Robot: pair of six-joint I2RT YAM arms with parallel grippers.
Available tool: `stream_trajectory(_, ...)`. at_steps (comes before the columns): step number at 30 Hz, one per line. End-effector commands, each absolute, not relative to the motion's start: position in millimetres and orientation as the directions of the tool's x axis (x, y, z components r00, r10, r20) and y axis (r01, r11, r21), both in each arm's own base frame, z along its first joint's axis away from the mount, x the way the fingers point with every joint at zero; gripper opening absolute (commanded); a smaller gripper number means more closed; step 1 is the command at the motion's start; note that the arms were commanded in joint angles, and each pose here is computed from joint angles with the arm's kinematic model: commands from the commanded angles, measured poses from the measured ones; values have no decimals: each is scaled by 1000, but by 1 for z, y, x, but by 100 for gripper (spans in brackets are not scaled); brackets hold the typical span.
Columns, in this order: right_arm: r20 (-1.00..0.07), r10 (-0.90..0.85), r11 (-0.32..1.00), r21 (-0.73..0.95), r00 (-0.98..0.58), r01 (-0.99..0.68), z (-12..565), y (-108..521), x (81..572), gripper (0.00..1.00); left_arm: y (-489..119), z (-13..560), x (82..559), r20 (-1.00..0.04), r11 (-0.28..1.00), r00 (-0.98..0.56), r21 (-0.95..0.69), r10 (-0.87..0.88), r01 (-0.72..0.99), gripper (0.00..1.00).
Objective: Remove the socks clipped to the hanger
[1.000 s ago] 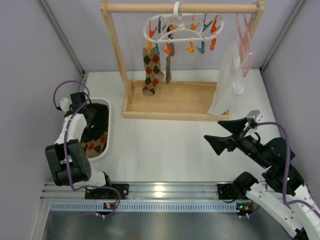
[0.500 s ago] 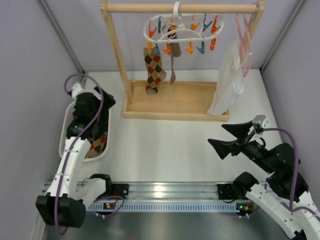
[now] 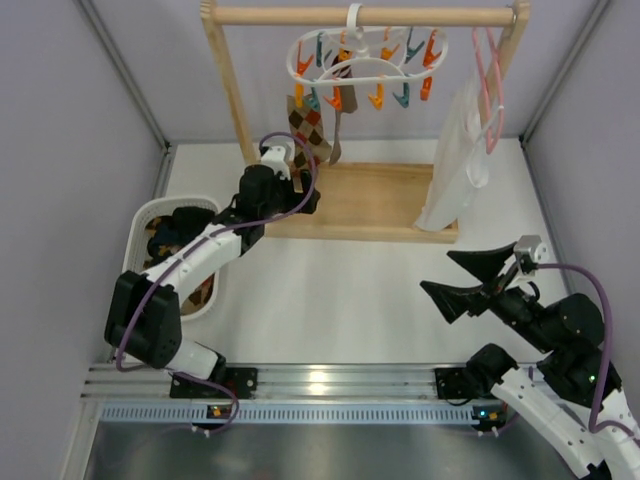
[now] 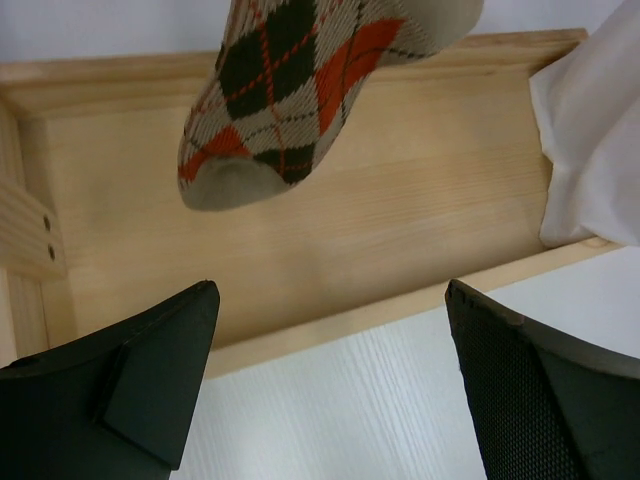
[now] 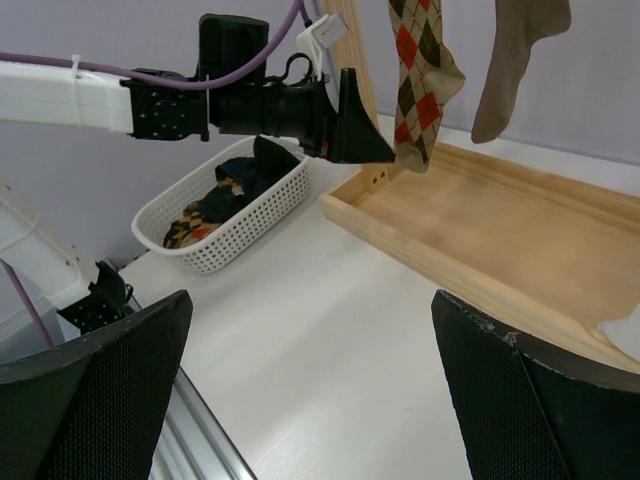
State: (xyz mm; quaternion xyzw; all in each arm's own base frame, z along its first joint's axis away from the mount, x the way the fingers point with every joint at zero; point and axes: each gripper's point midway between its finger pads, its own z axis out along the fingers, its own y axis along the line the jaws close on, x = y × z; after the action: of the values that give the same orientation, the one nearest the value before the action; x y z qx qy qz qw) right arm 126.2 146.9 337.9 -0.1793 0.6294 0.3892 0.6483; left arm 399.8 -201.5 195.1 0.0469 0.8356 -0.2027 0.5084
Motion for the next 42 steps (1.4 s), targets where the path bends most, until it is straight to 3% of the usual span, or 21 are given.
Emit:
stream_trajectory(1, -959, 264, 617, 248, -101, -747, 335, 152, 126, 100, -215, 266, 437, -972, 864, -196, -210, -133, 458, 98)
stream_trajectory(6, -962, 250, 601, 241, -107, -762, 331, 158, 126, 99, -188, 265, 473, -974, 857, -142, -223, -176, 464, 98)
stream_trajectory(12, -965, 240, 594, 236, -110, -769, 326, 163, 131, 99, -215, 264, 484, -998, 762, -55, -55, -25, 645, 98)
stream_trajectory(20, -969, 217, 589, 229, -122, -775, 323, 171, 137, 99, -220, 272, 497, -1000, 750, -8, -16, -13, 661, 96)
stream_trajectory(22, -968, 214, 582, 235, -132, -779, 320, 174, 138, 99, -223, 272, 499, -999, 746, -22, -38, -31, 665, 83)
stream_trajectory(26, -966, 221, 579, 239, -132, -779, 318, 176, 141, 99, -226, 270, 497, -995, 746, -48, -96, -86, 659, 12)
stream_trajectory(28, -965, 223, 576, 243, -136, -780, 319, 177, 141, 99, -226, 271, 495, -993, 750, -51, -113, -106, 652, 1)
stream_trajectory(33, -960, 247, 568, 254, -133, -783, 327, 175, 137, 100, -228, 276, 479, -985, 784, -72, -166, -155, 599, 0)
stream_trajectory(42, -936, 332, 563, 295, -115, -772, 354, 169, 134, 99, -243, 294, 411, -960, 880, -47, -272, -276, 390, 0)
